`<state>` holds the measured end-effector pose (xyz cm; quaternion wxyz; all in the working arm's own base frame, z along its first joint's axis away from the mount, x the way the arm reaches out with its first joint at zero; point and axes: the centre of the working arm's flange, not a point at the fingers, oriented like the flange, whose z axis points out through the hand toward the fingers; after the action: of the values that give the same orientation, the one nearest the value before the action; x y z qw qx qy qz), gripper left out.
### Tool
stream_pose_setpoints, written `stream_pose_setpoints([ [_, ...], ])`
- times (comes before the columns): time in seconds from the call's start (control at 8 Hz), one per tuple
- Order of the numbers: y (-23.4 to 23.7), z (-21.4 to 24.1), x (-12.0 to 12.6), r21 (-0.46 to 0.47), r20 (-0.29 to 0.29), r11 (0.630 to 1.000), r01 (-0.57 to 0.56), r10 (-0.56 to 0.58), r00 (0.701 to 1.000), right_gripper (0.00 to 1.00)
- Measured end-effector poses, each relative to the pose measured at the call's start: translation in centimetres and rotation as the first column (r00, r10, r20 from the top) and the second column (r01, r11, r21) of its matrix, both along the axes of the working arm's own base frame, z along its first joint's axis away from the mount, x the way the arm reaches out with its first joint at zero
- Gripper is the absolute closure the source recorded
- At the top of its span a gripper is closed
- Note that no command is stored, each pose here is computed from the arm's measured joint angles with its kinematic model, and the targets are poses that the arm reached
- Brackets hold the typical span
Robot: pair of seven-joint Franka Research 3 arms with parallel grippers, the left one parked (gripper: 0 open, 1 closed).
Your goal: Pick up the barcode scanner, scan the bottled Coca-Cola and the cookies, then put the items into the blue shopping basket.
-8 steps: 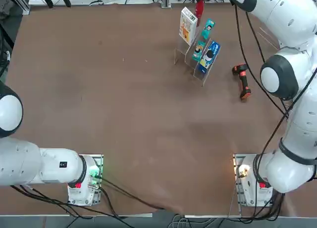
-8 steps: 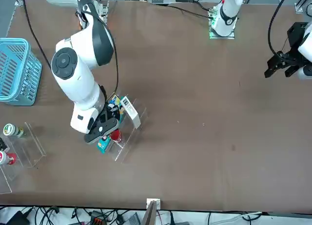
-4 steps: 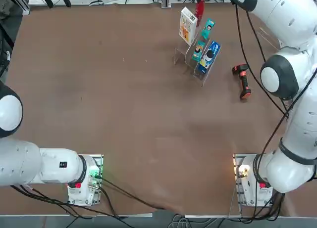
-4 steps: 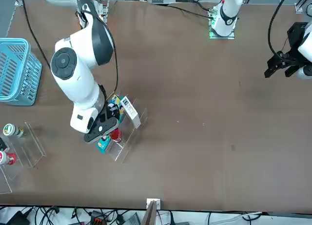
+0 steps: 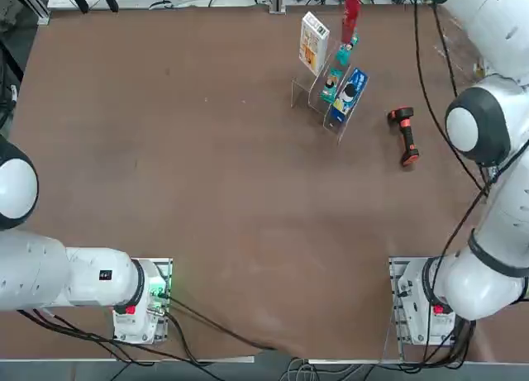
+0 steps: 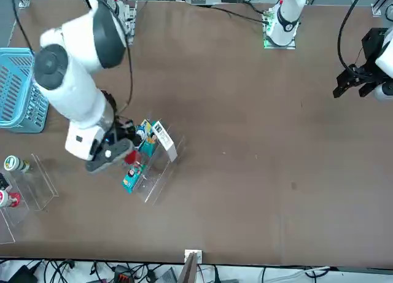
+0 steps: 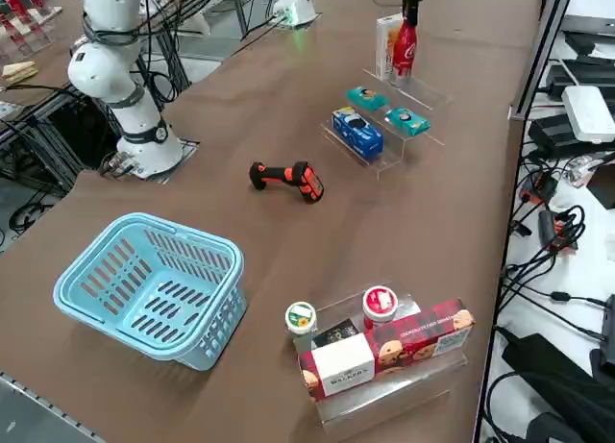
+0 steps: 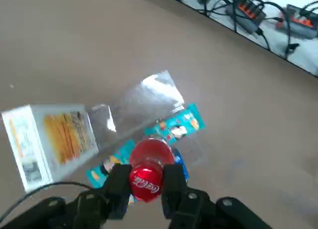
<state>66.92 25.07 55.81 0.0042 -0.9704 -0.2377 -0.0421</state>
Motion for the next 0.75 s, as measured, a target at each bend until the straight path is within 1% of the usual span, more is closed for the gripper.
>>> stream_pose_setpoints([
  [0.25, -5.7, 3.0, -0.6, -0.021, -0.042, 0.999, -0.034, 0.033, 0.999, 0.64],
  [0.5, -15.0, 6.1, -1.5, -0.036, -0.096, 0.998, -0.052, 0.048, 0.994, 0.64],
  [0.75, -24.8, 7.7, -2.9, -0.032, -0.16, 0.999, -0.044, 0.038, 0.986, 0.64],
])
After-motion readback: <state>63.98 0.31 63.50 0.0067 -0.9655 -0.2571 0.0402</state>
